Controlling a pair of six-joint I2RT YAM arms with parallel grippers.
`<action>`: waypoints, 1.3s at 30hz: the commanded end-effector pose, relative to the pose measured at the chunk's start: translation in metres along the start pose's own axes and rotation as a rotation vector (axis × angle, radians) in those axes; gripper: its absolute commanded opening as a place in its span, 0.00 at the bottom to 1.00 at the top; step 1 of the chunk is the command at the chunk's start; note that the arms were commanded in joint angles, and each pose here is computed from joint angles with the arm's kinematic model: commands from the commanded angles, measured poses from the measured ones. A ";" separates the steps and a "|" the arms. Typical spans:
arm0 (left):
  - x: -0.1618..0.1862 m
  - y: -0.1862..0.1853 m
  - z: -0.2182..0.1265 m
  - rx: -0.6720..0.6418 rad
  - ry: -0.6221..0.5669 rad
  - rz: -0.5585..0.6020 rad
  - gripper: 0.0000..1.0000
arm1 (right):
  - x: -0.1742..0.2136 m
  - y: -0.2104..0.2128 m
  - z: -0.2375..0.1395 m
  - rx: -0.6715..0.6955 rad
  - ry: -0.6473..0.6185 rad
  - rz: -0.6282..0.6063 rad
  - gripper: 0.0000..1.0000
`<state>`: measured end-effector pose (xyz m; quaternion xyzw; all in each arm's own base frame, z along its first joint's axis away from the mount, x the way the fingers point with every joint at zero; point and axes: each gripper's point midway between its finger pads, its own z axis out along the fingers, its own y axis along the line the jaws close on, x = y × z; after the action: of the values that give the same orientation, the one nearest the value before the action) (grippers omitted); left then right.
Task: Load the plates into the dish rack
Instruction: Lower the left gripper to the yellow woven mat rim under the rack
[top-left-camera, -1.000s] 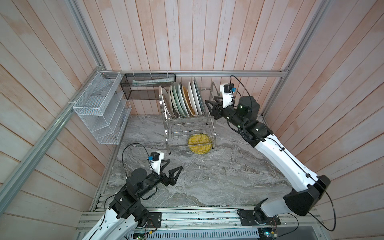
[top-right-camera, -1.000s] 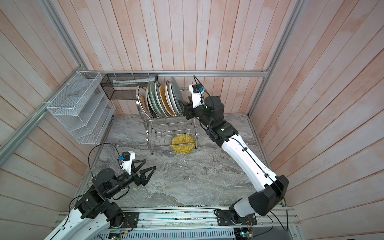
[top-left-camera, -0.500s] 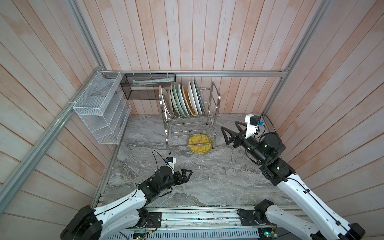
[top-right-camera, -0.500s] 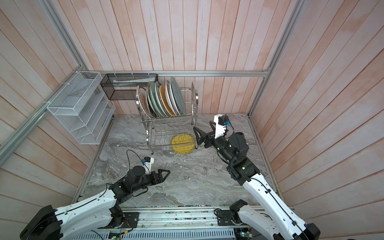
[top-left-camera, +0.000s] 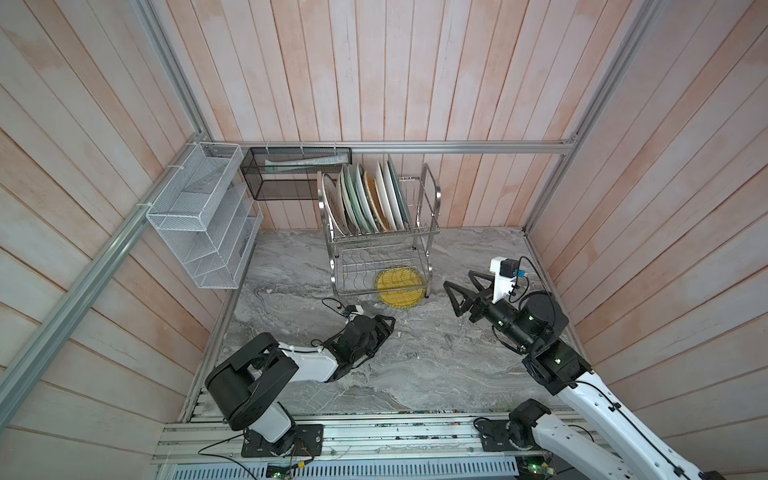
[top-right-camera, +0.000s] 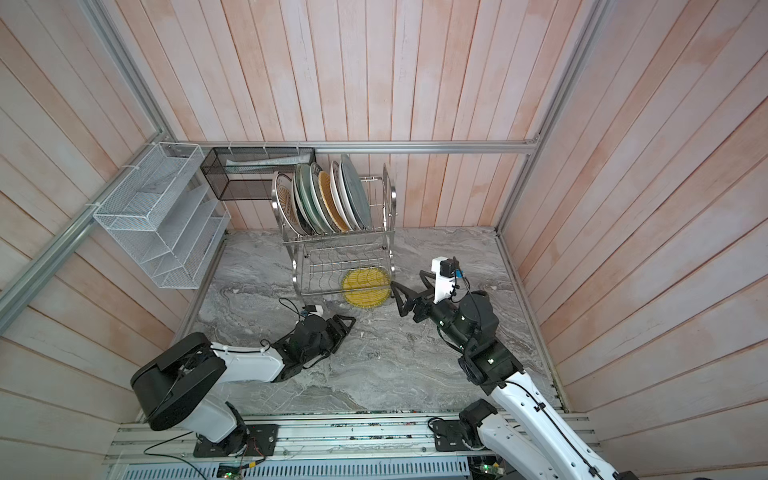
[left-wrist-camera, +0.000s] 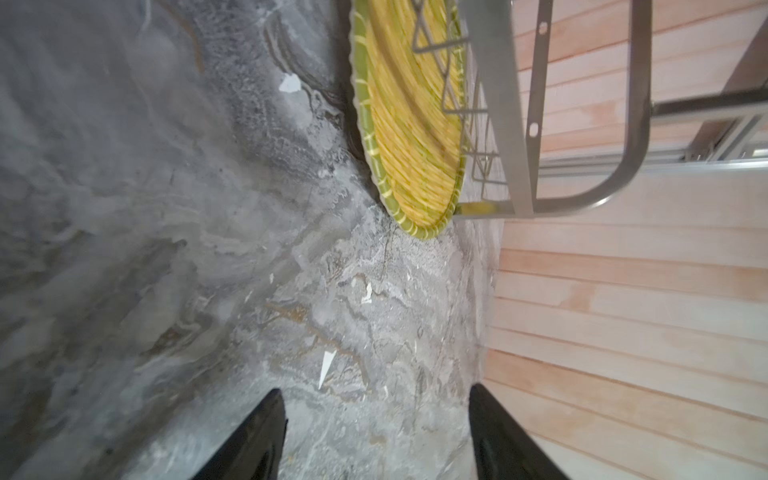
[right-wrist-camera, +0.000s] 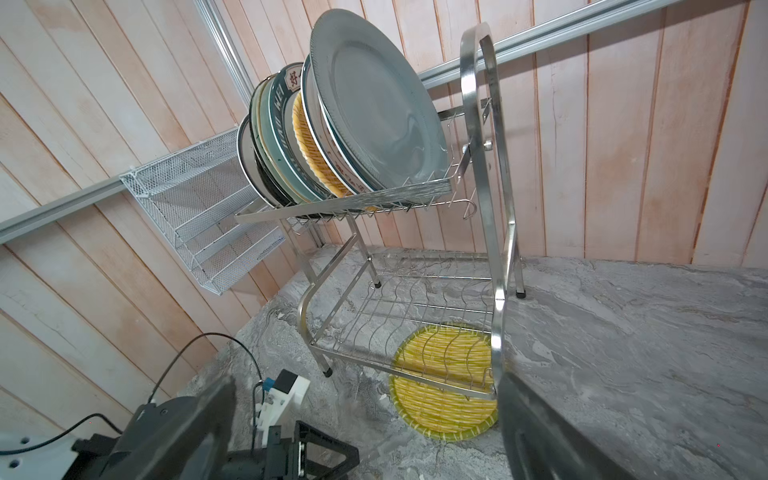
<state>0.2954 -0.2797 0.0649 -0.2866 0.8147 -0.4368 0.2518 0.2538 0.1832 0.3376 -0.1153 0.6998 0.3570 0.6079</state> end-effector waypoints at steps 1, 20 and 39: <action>-0.017 -0.008 0.010 0.033 -0.100 -0.112 0.60 | 0.004 0.005 -0.008 -0.025 0.011 0.017 0.98; -0.045 0.010 0.062 0.106 -0.262 -0.302 0.47 | 0.020 0.010 -0.026 -0.052 0.067 0.026 0.98; -0.051 0.034 0.093 0.087 -0.299 -0.385 0.40 | 0.035 0.011 -0.034 -0.074 0.097 0.074 0.98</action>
<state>0.3896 -0.2923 0.0361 -0.4705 0.6551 -0.5087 0.3010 0.2155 0.1791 0.3158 -0.1294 0.7116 0.3960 0.5657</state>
